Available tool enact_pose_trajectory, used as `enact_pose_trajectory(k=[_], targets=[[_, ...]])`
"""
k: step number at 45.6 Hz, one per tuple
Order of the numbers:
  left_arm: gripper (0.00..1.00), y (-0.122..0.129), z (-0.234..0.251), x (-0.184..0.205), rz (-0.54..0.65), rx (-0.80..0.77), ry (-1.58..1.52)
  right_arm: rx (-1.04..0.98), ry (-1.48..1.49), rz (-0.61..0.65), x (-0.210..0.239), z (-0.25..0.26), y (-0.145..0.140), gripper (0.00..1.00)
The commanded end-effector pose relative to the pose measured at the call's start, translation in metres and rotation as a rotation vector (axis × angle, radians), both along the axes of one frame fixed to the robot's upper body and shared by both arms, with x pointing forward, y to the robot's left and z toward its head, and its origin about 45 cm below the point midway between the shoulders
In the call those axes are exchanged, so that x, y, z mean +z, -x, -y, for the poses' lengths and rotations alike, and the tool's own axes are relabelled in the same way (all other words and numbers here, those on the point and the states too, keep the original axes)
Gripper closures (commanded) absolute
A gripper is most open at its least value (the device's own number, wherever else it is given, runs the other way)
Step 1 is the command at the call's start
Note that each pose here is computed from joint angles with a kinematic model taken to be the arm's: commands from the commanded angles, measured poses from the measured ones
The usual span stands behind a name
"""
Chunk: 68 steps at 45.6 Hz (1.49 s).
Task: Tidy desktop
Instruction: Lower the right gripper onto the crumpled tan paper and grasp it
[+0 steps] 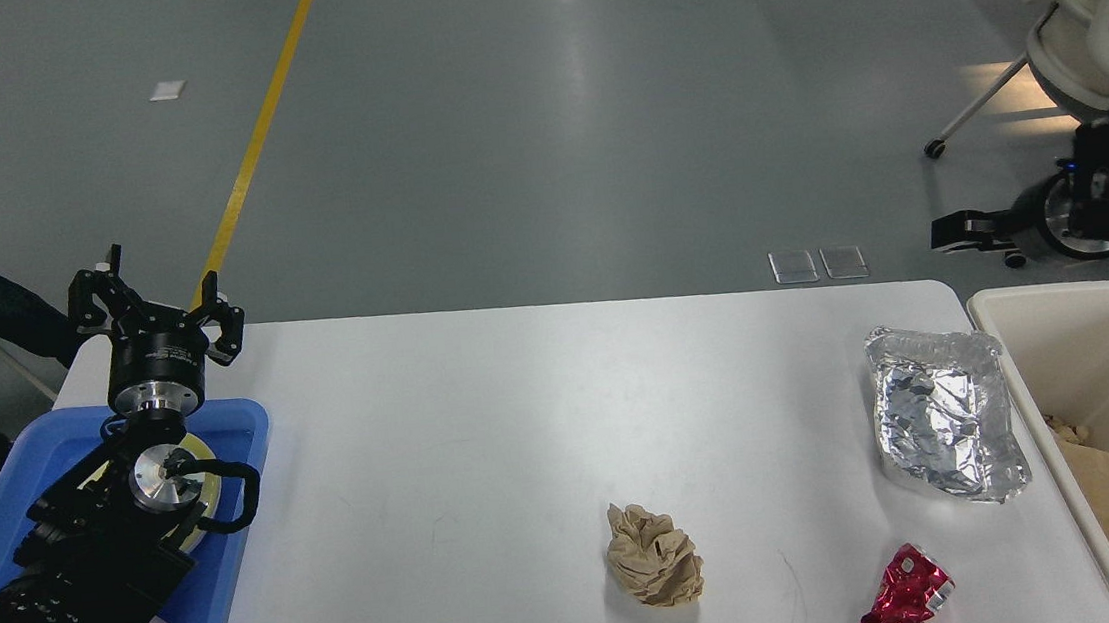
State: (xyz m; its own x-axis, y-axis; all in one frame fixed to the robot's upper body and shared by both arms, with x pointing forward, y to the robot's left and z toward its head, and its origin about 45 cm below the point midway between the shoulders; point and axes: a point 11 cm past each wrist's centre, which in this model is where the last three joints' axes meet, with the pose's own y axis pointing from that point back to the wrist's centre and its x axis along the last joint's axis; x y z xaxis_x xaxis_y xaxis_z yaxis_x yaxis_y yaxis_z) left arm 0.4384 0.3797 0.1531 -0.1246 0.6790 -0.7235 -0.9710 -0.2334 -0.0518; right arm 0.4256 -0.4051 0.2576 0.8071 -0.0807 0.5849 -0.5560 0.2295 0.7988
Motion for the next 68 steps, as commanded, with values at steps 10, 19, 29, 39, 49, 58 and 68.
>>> enact_pose_trajectory(k=[10, 19, 29, 39, 49, 58, 68], targets=[[0.04, 0.000, 0.000, 0.000, 0.000, -0.001, -0.001, 0.229, 0.031, -0.424, 0.069, -0.143, 0.023, 0.00], [0.04, 0.000, -0.001, 0.000, 0.000, 0.001, -0.001, 0.302, 0.028, -0.524, 0.104, -0.185, 0.056, 0.00], [0.04, 0.000, 0.000, 0.000, 0.001, -0.001, 0.001, 0.335, -0.071, -0.648, 0.045, -0.198, 0.073, 0.00], [0.04, 0.000, 0.000, 0.000, 0.000, 0.000, 0.000, 0.361, -0.281, -0.750, -0.049, -0.225, 0.096, 0.00], [0.04, 0.000, 0.000, 0.000, 0.001, -0.001, 0.001, 0.385, -0.327, -0.667, -0.105, -0.246, 0.104, 0.00], [0.04, 0.000, 0.001, 0.000, 0.000, -0.002, -0.001, 0.398, -0.389, -0.674, -0.119, -0.267, 0.110, 0.00], [0.04, 0.000, 0.000, 0.000, 0.000, 0.000, 0.000, 0.378, -0.439, -0.690, -0.137, -0.272, 0.118, 0.00]])
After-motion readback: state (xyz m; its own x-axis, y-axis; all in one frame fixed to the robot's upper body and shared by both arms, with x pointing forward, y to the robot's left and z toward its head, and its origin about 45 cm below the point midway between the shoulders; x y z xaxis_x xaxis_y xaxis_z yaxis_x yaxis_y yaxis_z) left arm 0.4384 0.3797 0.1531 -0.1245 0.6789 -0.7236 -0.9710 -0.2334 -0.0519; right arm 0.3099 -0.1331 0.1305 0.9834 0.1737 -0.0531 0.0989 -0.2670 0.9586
